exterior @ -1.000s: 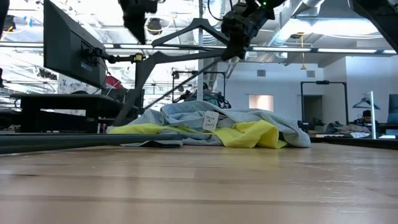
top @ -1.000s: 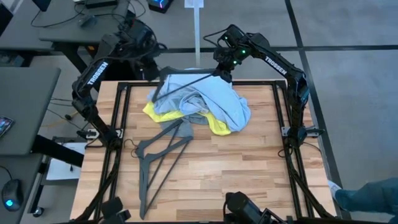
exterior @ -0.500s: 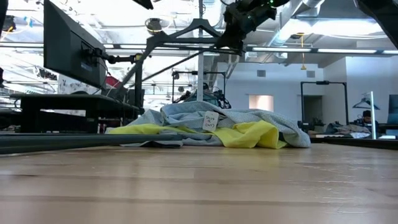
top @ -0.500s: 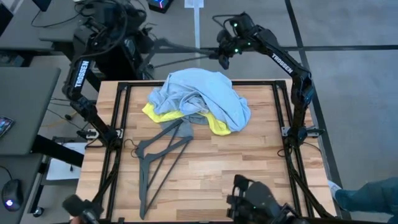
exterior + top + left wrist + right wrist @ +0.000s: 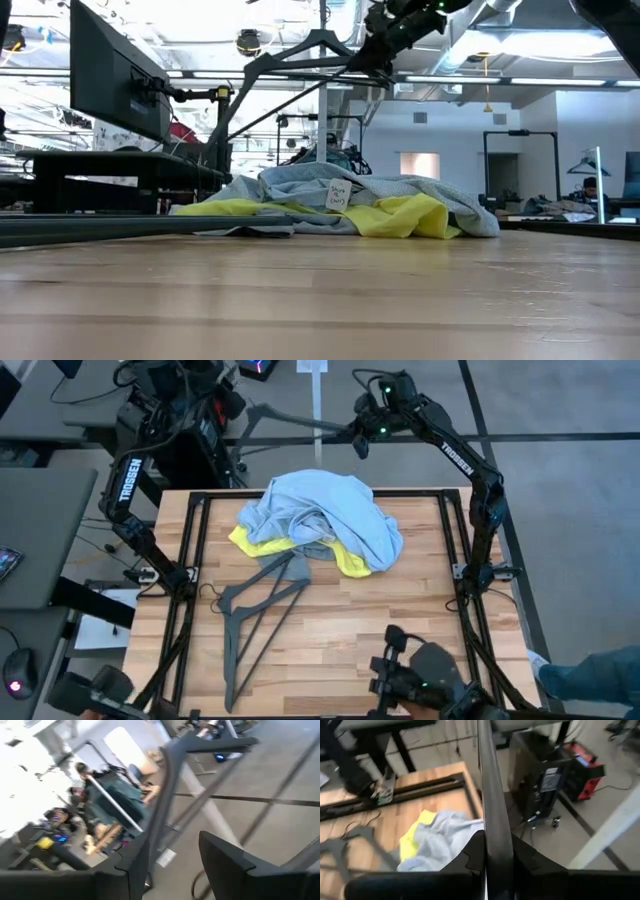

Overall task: Hang clothes
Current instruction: Hang the black hanger back on the clothes rack, then hang the bottom black hanger on the clothes rack

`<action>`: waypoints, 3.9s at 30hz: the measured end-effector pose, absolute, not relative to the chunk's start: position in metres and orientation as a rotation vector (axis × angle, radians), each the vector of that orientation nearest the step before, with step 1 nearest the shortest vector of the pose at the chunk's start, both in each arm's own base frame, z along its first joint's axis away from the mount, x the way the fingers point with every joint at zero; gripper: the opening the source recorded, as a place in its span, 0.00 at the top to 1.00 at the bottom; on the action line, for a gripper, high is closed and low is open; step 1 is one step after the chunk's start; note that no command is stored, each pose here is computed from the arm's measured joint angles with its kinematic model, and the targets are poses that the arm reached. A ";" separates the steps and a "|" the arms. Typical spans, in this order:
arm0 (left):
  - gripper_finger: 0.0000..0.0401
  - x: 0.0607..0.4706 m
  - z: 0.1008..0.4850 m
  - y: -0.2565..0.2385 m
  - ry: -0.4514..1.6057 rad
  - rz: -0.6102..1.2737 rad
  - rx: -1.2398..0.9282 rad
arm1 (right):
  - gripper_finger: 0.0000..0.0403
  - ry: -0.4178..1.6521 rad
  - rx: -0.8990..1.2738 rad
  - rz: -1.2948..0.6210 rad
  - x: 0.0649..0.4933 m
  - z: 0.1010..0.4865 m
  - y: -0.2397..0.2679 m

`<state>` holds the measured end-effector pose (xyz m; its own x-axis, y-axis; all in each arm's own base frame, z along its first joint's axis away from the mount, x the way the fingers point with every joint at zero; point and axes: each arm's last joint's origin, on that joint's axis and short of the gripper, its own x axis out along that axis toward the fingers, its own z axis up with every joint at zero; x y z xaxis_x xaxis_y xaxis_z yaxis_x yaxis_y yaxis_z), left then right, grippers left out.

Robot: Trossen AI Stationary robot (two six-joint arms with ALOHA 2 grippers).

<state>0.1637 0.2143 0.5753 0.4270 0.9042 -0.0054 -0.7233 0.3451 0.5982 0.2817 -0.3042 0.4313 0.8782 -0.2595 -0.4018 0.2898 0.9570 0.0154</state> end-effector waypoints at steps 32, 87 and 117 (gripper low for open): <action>0.62 0.162 0.570 0.214 0.386 1.083 0.490 | 0.94 0.006 -0.147 -0.579 0.189 0.523 -0.336; 0.62 0.217 0.442 0.181 0.975 0.563 -0.262 | 0.42 0.791 0.376 -0.118 0.263 0.421 -0.219; 0.62 0.228 0.222 -0.038 1.359 0.382 -0.533 | 0.42 0.831 0.213 0.272 0.367 0.244 -0.103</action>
<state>0.2276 -0.0383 0.2219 0.1788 -0.0457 -0.9828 -0.5513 0.8227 -0.1386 0.3669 -0.1030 0.2441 0.6425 0.3196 -0.6965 -0.1540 0.9442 0.2912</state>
